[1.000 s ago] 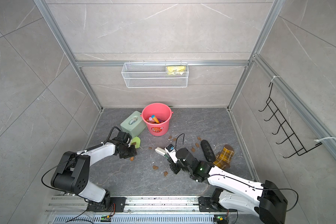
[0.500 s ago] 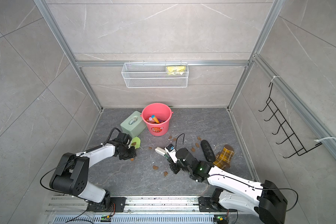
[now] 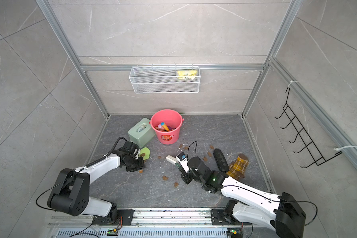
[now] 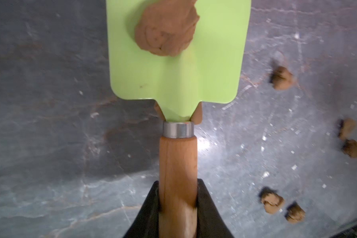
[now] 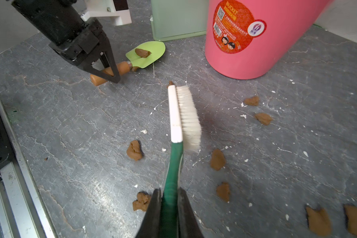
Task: Brush the soil off the hand trowel and place it into the bucket
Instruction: Pick up the hand trowel from the center of the board, then brush off the soil from the hand trowel.
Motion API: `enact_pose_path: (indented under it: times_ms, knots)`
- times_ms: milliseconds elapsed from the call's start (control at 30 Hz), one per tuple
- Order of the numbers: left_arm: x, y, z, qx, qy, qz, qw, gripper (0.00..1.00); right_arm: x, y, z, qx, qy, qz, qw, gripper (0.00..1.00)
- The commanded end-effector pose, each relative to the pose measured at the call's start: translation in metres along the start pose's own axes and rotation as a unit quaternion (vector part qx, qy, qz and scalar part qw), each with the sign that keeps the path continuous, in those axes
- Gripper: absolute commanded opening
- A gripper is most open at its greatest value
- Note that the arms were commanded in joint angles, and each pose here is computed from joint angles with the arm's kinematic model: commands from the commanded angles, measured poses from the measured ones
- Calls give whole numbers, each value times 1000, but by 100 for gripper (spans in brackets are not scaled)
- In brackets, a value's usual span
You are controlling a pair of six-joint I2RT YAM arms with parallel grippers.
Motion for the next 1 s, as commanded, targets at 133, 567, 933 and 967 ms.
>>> enact_pose_path:
  times_ms: [133, 567, 933, 967]
  knots:
    - [-62, 35, -69, 54, 121, 83, 988, 0, -3, -7, 4, -71, -13, -1, 997, 0]
    - [-117, 70, -106, 188, 108, 138, 966, 0, -15, -14, 48, -156, -64, -35, 985, 0]
    - [-97, 60, -118, 359, 62, 51, 930, 0, -85, -26, 38, -13, -138, -84, 987, 0]
    - [-95, 61, -120, 370, 64, 47, 926, 0, -88, -29, 35, 4, -144, -88, 986, 0]
Point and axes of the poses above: each gripper's point midway between its finger pads, its own x axis out along the fingers, its own z axis along the line the jaws close on, y = z × x, the point moved 3 cm from there along -x, back along the fingers, and after that the axes turned 5 degrees about -x, right-handed, at the moved point
